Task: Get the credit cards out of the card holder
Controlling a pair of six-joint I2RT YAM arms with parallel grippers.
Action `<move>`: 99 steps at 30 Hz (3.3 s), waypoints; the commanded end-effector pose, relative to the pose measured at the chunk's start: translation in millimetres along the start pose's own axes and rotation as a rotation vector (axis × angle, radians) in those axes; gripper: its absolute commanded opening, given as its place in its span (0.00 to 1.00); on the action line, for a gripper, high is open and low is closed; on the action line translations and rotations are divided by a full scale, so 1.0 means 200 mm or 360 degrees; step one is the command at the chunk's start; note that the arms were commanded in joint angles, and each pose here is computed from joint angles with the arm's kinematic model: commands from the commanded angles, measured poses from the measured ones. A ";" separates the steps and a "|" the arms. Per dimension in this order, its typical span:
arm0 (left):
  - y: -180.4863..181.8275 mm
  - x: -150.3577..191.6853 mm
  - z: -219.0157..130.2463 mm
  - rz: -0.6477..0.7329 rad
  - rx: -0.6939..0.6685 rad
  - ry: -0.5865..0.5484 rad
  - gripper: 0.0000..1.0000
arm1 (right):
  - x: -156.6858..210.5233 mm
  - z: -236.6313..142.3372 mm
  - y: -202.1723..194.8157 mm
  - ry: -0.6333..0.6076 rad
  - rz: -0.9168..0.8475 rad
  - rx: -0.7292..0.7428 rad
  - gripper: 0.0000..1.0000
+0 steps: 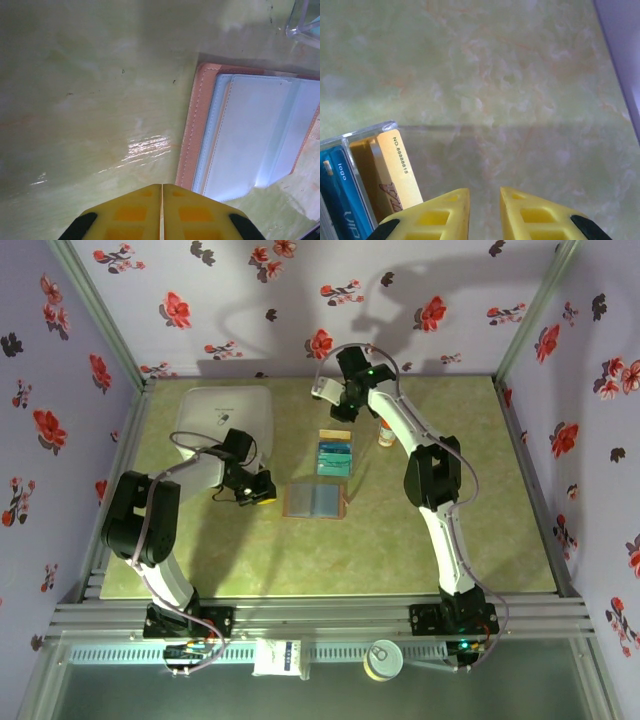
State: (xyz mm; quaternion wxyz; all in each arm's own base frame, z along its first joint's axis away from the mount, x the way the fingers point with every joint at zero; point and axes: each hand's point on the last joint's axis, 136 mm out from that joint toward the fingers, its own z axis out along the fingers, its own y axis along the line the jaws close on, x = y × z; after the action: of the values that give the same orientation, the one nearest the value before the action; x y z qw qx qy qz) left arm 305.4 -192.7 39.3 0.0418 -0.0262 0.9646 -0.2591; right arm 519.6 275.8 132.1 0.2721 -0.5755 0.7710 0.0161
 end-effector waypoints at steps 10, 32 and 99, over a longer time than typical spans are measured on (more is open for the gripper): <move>0.01 0.01 0.02 0.0007 0.0016 0.0040 0.09 | 0.13 0.21 0.18 0.0135 0.0009 -0.0145 0.23; -0.07 -0.05 0.02 0.0011 0.0134 0.0009 0.09 | -0.13 -0.18 0.16 -0.0068 0.0213 0.0095 0.25; 0.03 0.10 0.05 0.0093 -0.0155 -0.0070 0.05 | -0.17 0.09 1.34 0.0163 0.1999 -0.0643 0.32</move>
State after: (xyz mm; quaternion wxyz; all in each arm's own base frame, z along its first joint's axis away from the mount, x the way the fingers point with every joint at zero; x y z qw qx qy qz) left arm 279.9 -205.2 19.8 0.0560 -0.0112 0.9706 -0.2340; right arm 299.6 400.6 61.7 0.0911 -0.0743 0.9492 0.2920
